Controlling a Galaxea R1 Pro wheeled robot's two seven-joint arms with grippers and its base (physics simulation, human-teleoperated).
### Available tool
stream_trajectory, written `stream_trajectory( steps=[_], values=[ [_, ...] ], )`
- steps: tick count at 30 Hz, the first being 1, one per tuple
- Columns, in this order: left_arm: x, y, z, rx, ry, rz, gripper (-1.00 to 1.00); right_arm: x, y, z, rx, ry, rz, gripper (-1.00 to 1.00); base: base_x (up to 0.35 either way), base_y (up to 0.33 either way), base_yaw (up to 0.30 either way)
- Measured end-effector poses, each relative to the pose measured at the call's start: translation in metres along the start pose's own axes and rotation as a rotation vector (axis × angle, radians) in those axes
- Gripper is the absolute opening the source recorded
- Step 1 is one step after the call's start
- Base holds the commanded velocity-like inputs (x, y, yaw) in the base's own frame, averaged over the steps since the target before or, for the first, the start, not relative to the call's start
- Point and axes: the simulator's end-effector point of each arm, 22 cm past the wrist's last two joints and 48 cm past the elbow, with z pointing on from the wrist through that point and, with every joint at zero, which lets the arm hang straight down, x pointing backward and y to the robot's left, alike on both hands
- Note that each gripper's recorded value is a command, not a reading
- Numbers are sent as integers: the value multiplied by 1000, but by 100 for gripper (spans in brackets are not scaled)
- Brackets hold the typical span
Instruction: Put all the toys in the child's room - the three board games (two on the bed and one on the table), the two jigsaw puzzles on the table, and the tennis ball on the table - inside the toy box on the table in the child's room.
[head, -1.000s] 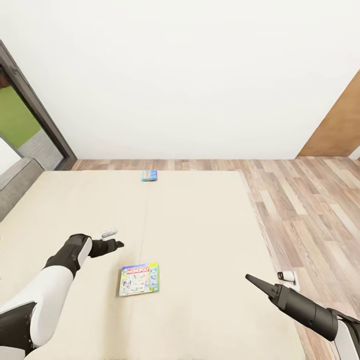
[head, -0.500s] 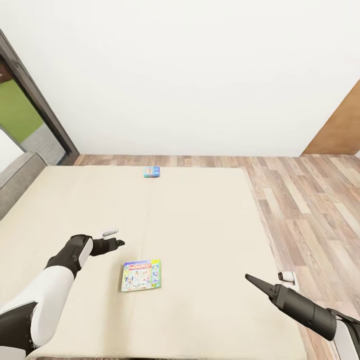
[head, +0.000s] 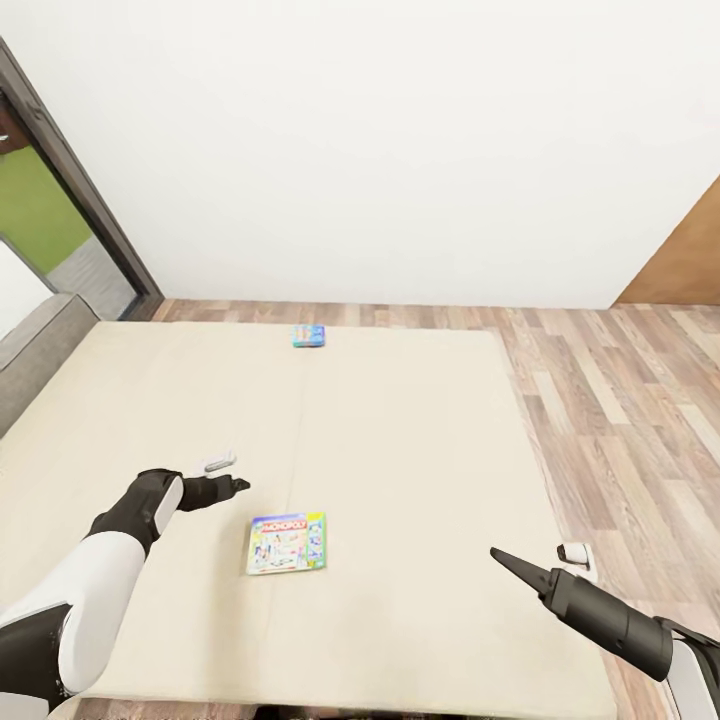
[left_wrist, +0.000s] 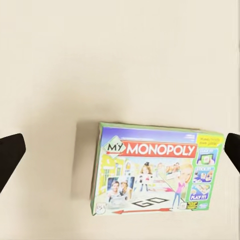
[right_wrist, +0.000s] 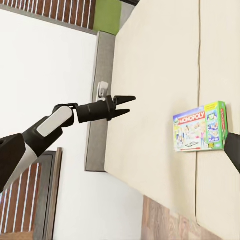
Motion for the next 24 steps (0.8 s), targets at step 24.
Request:
stream_trajectory(
  steps=[24],
  values=[
    [18,-24,14,82,53,83,100,4,-11,2,14,5,13,100,0,0,26]
  ],
)
